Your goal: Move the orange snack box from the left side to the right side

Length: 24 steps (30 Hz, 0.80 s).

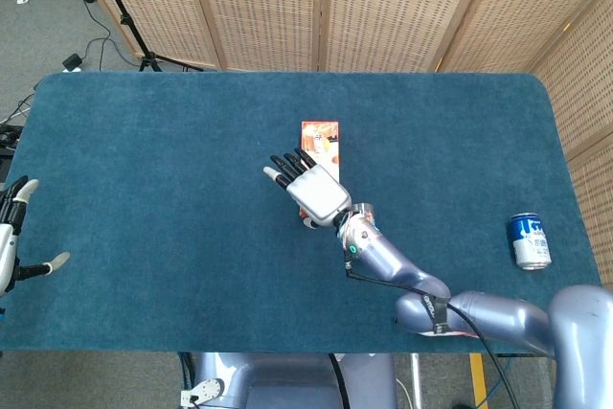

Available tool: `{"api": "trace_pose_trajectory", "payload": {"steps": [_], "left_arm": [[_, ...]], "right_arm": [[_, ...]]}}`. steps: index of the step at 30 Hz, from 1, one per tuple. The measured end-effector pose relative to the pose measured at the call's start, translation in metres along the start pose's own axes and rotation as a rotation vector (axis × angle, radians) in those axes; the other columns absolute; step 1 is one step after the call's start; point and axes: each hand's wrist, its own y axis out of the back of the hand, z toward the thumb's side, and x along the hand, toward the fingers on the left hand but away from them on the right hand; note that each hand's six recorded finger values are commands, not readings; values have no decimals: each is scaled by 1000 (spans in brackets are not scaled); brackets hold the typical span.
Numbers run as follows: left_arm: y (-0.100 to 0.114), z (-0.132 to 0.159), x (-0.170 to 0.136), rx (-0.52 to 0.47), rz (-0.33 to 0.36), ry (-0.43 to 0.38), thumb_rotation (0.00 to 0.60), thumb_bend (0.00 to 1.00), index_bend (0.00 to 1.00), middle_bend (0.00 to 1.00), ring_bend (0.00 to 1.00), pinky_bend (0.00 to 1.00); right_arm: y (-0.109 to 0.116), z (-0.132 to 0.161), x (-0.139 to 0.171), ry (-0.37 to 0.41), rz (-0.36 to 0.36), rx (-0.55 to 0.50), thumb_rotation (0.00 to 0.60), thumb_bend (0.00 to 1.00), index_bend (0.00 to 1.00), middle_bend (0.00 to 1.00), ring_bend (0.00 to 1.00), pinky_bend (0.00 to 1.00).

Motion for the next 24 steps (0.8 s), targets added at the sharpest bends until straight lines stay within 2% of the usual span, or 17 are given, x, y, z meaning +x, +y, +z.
{"api": "trace_pose_trajectory", "payload": {"steps": [7,13,18,24], "left_arm": [[0,-5,1,-10,-9,12,600,0,0,0,0,0],[-1,-8,5,-12,-16,23,600,0,0,0,0,0],[-1,-7,6,-11,-17,22,600,0,0,0,0,0],[-2,-8,8,-17,-19,25,600,0,0,0,0,0]], "right_arm": [[-23,9,-10,-32,59,15,600,0,0,0,0,0],[-23,15,-2,-20,56,54,600,0,0,0,0,0],[-32,2,-5,-53,53,103,600,0,0,0,0,0],[-42,-27,-15,-125,23,189,600,0,0,0,0,0]]}}
